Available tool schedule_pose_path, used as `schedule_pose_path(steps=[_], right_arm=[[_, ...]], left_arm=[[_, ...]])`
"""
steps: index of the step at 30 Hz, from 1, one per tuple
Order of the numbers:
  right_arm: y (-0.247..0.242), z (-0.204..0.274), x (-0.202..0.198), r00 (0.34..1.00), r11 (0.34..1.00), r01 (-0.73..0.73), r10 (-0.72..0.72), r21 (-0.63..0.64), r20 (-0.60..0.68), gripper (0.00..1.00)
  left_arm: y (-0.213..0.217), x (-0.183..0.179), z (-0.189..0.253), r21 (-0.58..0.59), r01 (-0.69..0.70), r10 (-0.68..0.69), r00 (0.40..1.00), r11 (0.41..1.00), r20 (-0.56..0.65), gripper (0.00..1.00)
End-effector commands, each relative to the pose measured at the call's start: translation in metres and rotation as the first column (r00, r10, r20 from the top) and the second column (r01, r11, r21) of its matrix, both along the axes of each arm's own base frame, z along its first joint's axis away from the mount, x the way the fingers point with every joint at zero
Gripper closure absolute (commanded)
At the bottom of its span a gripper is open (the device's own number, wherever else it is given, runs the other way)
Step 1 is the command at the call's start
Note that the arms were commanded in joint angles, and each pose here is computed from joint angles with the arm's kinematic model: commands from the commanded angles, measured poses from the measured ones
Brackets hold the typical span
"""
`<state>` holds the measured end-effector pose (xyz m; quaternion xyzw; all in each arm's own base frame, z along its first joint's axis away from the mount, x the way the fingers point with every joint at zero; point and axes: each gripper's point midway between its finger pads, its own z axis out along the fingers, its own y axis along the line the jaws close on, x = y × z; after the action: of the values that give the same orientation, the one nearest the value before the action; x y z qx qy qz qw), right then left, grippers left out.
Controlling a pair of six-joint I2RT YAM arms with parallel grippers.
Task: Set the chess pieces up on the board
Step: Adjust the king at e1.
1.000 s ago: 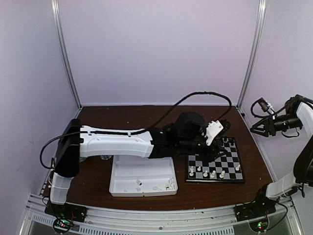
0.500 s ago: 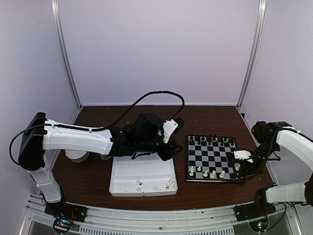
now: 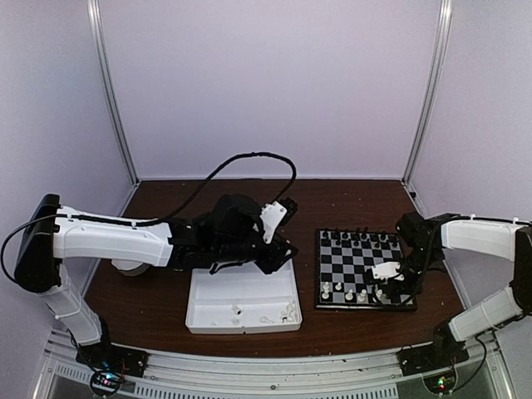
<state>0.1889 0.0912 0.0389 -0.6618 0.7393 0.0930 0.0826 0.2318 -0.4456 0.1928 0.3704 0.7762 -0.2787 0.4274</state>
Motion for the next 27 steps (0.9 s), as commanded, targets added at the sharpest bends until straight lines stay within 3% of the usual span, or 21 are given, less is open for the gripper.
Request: schedule_pose_path(steps=[1,22,27], right_arm=[[0.009,-0.013,0.017,0.998,0.999,-0.017,0.018,-0.028,0.057,0.91],[0.030,-0.028,0.008,0.998,0.997,-0.064,0.065,-0.043,0.026,0.93],[0.014,-0.019,0.008,0.998,0.997,-0.042,0.045,-0.067,0.040,0.93]], left_arm=[[0.006,0.002,0.015,-0.056,-0.038,0.039,0.999,0.998,0.016,0.59],[0.009,0.005,0.007,-0.022,-0.052,0.052,0.998,0.998,0.029,0.59],[0.023,0.008,-0.005,0.057,-0.081,0.081,0.997,0.995,0.014,0.59]])
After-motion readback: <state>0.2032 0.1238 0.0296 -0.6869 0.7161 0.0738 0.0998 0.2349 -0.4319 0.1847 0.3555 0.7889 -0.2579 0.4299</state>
